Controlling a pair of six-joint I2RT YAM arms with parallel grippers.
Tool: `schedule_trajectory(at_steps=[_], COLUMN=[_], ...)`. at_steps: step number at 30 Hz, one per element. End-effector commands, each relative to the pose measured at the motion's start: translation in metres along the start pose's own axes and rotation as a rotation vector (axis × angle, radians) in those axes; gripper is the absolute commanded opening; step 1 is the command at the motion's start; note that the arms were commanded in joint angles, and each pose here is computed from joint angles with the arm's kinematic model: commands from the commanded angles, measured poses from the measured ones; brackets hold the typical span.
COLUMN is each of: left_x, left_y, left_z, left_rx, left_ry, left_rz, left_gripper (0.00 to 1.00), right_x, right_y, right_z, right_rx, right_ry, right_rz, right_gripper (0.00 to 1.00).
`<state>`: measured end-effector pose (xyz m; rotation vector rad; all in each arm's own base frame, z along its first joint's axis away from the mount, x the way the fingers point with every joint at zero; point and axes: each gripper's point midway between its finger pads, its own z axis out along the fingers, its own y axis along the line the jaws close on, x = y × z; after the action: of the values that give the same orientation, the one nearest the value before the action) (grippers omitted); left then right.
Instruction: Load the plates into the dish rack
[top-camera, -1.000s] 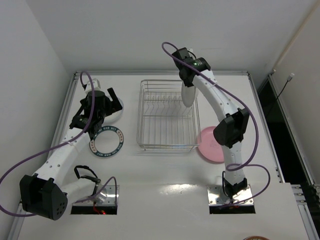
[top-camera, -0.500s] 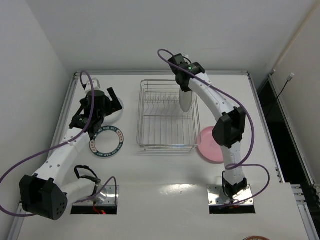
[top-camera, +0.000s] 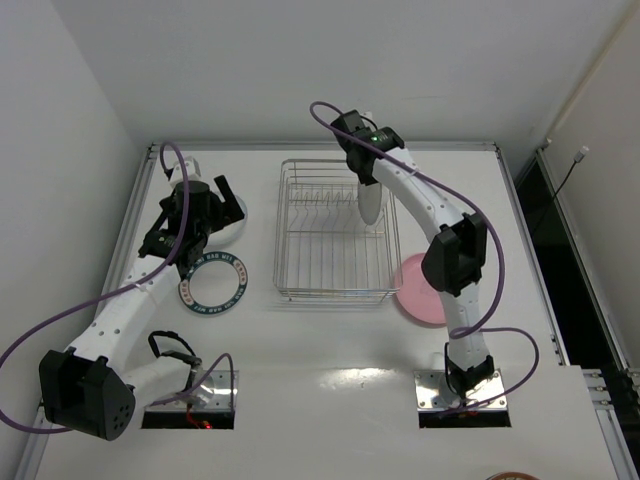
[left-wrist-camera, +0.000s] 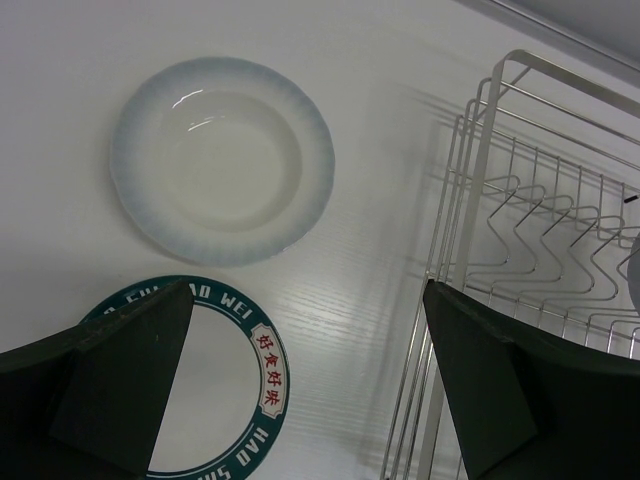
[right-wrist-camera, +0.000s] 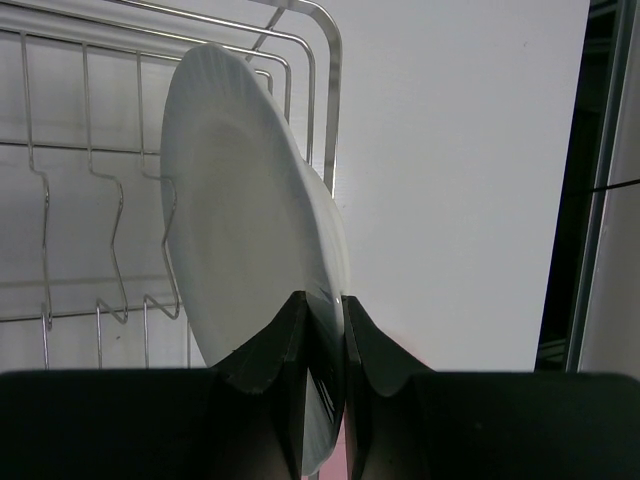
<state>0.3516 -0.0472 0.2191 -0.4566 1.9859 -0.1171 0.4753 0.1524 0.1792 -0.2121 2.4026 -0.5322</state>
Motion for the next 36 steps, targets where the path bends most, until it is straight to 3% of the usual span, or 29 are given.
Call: schedule_trajectory(at_steps=[1,20,36], left_x=[-0.022,-0.023,-0.023], left_y=[-0.011,-0.009,-0.009], left_z=[-0.008,-0.008,-0.008], left_rx=[0.029,0.020,0.020], left_ry=[-0.054,-0.059,-0.059], left_rz=[-0.008,-0.008,-0.008], left_gripper=[1.00,1.00,1.00], right_x=[0.033,0.074,0.093], right_y=[0.050,0.115,0.114], right_z=[0.025,0.049,0.066], right_rx=[-0.119,-0.402,-0.335], right_ry=[0.095,0.232,0.309], right_rz=[-0.023,-0.023,-0.052], right_gripper=[0.00,0.01,0.02])
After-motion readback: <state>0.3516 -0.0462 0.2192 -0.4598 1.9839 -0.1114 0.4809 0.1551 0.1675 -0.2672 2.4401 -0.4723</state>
